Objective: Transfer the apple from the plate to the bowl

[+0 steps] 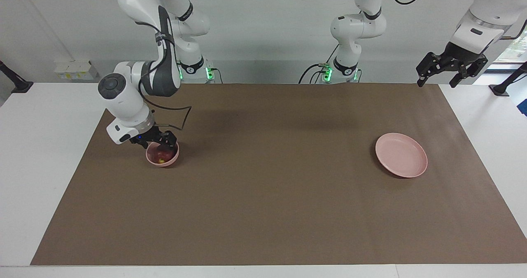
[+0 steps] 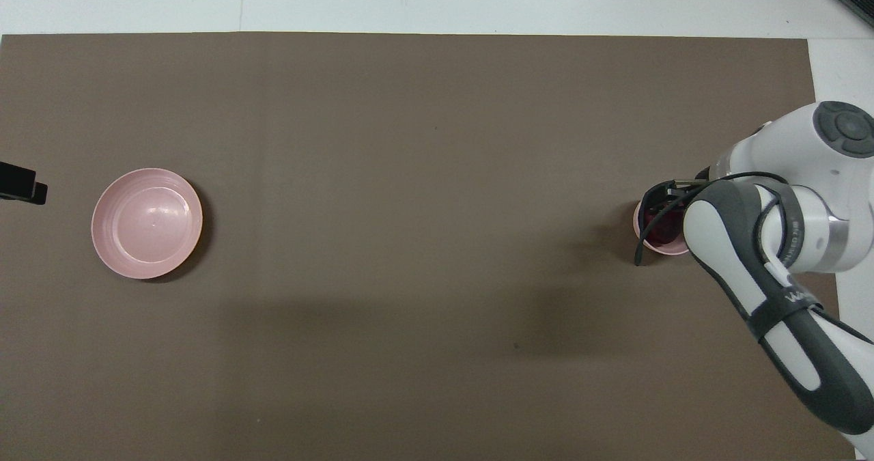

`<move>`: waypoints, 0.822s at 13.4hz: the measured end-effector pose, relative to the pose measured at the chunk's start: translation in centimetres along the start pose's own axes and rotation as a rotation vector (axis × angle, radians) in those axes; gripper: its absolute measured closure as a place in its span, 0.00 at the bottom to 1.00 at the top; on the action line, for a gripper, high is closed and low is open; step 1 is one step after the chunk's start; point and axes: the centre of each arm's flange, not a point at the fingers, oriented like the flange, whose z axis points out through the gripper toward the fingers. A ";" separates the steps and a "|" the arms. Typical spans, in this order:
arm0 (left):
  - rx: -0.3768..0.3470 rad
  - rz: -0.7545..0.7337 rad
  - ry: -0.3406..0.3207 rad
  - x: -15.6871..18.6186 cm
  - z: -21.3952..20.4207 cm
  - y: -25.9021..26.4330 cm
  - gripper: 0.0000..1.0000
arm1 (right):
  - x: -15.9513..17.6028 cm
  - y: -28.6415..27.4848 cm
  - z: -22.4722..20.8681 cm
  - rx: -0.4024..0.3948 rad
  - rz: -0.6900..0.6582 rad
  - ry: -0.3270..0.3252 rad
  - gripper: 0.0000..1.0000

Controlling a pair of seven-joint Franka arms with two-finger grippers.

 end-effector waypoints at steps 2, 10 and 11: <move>0.000 0.000 0.000 0.0 0.0 0.0 0.00 | -1.4 -0.2 -4.2 0.007 0.010 0.030 0.00; 0.000 0.000 0.000 0.0 0.0 0.0 0.00 | -6.6 -0.4 -22.6 0.011 0.003 -0.005 0.00; 0.000 0.001 0.000 0.0 0.0 0.0 0.00 | -7.0 -0.4 -23.2 0.012 0.003 -0.006 0.00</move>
